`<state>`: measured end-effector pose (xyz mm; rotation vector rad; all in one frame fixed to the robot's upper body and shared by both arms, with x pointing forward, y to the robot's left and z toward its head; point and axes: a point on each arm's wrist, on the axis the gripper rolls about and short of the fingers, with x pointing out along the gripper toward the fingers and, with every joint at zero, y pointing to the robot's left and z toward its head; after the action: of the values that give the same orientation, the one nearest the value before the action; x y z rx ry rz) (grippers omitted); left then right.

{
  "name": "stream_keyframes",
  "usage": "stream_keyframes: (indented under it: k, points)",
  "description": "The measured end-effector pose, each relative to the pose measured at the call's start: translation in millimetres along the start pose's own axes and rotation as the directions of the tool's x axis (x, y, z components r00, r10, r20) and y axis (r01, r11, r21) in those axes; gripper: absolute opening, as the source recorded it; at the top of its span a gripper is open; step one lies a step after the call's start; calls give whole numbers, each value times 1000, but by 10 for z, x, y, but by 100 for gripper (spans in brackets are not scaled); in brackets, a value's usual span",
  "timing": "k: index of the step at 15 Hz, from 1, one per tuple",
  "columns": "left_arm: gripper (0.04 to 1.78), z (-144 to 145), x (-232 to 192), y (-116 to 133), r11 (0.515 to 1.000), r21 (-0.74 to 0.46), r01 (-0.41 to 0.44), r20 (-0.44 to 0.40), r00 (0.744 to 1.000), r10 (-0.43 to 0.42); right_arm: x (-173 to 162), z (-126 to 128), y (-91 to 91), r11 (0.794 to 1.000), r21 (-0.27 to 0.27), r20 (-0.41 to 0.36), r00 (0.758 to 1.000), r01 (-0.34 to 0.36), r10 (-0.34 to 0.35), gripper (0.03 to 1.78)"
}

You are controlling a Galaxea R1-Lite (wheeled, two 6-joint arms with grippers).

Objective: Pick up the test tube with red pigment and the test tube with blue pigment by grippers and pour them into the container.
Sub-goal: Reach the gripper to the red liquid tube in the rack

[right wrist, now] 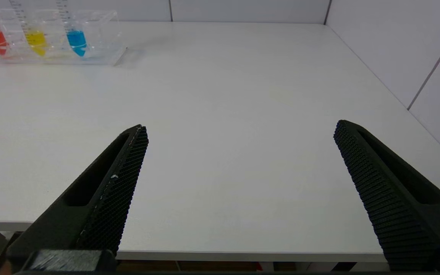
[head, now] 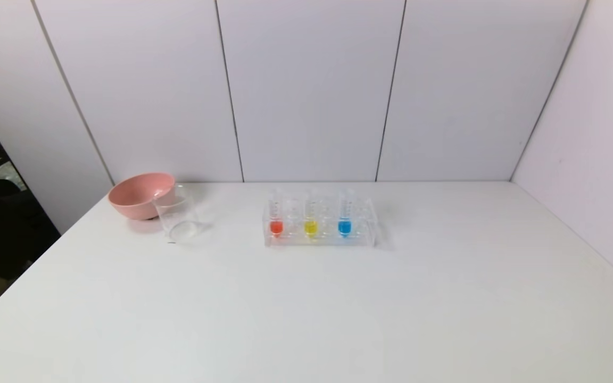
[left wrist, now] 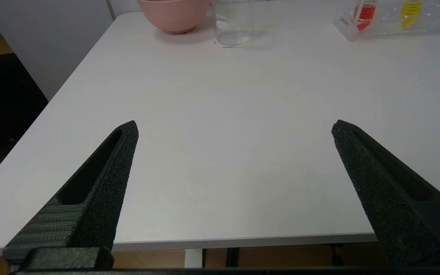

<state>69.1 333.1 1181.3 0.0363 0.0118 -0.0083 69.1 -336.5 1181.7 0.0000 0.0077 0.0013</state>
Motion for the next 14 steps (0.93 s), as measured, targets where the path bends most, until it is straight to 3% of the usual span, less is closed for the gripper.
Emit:
stream_keyframes:
  k: [6,14]
  points:
    - [177,76,-22,1,1000,-4,8,29,1000,-8,0,0,0,1000,0,0,1000,0,0,177]
    - [177,671,-319,0,996,5,88,101,991,-88,0,0,0,1000,0,0,1000,0,0,177]
